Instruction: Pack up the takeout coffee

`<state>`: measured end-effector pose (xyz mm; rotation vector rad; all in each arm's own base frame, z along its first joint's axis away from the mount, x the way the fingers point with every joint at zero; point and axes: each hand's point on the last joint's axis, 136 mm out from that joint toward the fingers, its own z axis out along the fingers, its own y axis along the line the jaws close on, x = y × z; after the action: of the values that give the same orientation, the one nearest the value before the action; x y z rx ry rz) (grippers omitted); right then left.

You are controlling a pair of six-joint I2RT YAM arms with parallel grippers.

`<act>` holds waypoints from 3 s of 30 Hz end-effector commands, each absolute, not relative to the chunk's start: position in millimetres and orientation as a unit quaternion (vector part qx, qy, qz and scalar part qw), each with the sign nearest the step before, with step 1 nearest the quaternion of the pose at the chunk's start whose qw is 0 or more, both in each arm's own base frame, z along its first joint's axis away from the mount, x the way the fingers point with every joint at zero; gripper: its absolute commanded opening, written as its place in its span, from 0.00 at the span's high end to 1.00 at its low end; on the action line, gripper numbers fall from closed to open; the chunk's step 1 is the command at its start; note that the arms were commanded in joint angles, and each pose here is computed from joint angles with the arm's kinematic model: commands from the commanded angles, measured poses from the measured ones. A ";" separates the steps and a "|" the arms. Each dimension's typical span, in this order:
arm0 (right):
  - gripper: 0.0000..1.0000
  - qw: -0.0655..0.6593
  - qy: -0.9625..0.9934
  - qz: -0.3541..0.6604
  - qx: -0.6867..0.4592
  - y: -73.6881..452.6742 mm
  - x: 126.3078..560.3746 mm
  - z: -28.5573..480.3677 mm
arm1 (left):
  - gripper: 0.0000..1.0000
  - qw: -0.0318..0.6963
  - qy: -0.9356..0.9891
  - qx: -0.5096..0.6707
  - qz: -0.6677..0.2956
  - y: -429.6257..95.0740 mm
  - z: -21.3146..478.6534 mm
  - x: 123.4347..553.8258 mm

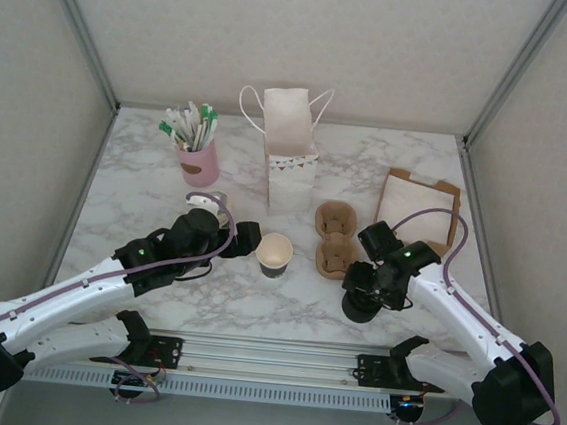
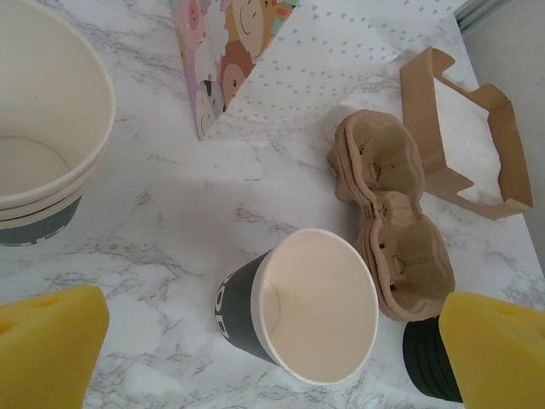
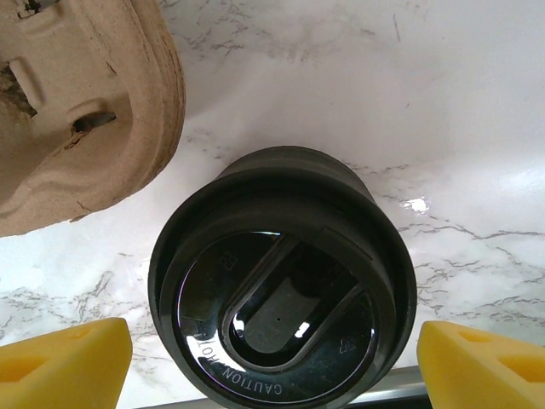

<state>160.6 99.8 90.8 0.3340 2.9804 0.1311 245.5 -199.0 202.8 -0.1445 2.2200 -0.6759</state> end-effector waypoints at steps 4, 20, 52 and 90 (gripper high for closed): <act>0.13 0.052 0.992 0.035 0.113 99.4 154.7 79.1 | 0.00 0.392 0.879 -0.048 -0.268 -202.6 199.0 243.7; 0.18 0.046 0.992 0.030 0.109 99.2 153.4 75.2 | 0.00 0.389 0.881 -0.047 -0.266 -204.8 195.8 245.2; 0.27 0.055 0.992 0.031 0.109 97.1 152.9 80.8 | 0.00 0.388 0.880 -0.047 -0.269 -205.3 197.0 244.6; 0.27 0.053 0.990 0.053 0.117 99.9 146.4 89.1 | 0.62 0.361 0.830 0.009 -0.425 -285.3 236.8 181.3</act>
<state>150.3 101.4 86.7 0.3312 3.0077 0.1657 186.6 -272.5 231.6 0.0488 2.1710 -1.0497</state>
